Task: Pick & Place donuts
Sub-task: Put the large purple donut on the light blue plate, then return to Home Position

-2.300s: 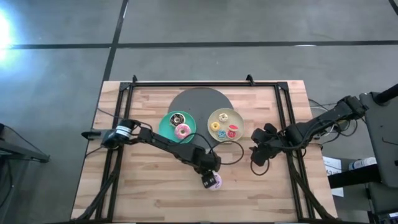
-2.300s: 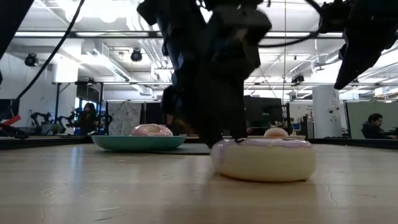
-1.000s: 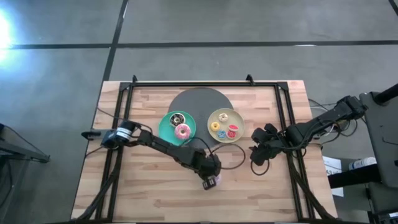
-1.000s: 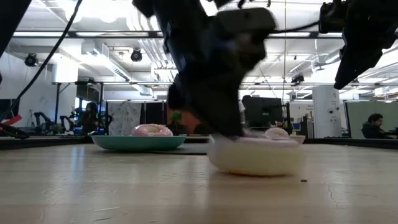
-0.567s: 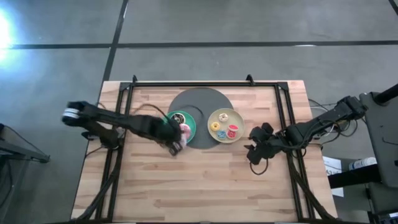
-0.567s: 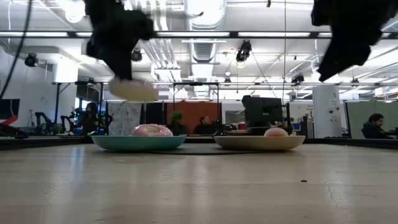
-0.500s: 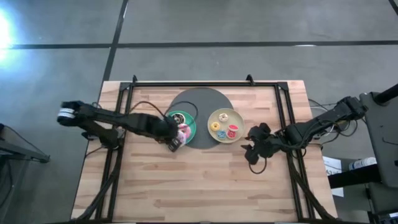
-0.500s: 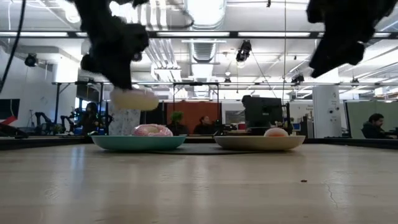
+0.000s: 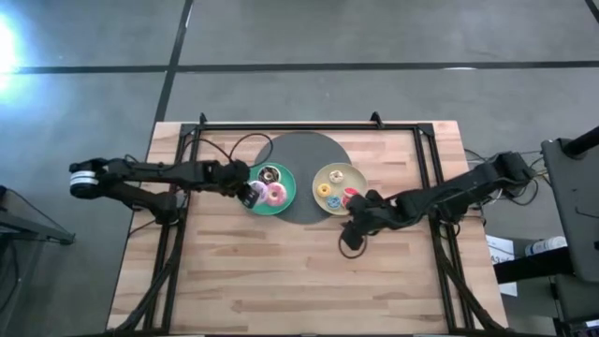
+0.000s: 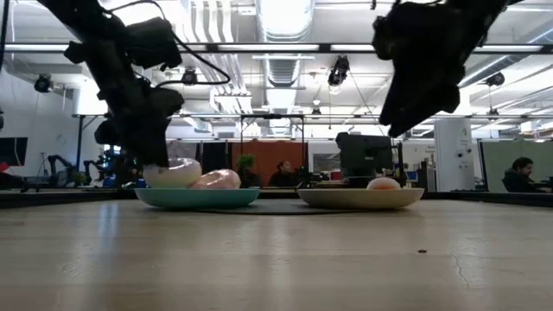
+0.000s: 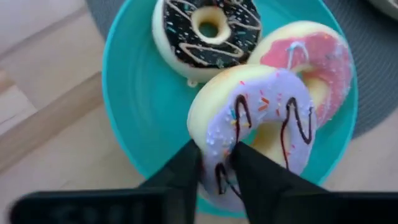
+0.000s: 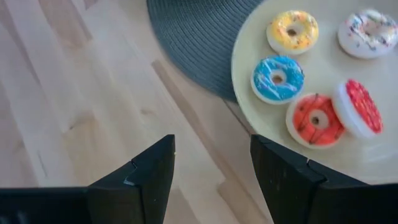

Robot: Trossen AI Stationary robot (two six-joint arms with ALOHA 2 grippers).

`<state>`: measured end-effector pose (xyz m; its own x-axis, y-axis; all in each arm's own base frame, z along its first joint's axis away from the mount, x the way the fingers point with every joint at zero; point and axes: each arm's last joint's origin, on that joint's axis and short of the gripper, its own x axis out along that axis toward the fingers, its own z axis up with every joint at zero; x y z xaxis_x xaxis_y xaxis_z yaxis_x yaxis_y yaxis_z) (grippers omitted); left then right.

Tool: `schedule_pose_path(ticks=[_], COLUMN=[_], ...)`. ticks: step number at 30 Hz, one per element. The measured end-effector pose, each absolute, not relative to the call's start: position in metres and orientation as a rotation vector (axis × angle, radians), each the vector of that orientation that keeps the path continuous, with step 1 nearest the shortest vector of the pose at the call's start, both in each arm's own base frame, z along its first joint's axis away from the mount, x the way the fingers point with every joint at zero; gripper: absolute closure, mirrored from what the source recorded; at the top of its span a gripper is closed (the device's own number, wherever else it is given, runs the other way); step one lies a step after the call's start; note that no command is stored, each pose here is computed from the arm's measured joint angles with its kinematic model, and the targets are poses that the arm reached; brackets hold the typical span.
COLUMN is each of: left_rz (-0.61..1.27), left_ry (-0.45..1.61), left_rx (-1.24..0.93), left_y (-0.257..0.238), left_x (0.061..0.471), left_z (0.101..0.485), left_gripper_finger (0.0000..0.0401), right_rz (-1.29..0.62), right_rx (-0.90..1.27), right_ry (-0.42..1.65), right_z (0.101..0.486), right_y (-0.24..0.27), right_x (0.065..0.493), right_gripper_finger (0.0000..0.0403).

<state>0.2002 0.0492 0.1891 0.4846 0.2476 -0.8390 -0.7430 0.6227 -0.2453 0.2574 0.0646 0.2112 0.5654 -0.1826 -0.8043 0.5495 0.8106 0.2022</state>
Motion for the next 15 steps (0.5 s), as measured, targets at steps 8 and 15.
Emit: schedule_pose_path(ticks=[8, 15], left_rz=[0.629, 0.498], left_ry=[0.910, 0.679], left_rx=[-0.620, -0.551], left_y=[0.048, 0.035], left_x=[0.193, 0.172], left_z=[0.212, 0.297], left_gripper_finger=[0.0200, 0.0178], right_rz=[-0.460, -0.330], right_rx=[0.444, 0.511], right_ry=[0.837, 0.868], right_z=[0.235, 0.287], right_y=[0.052, 0.023], right_x=[0.277, 0.234], right_gripper_finger=[0.0202, 0.0202])
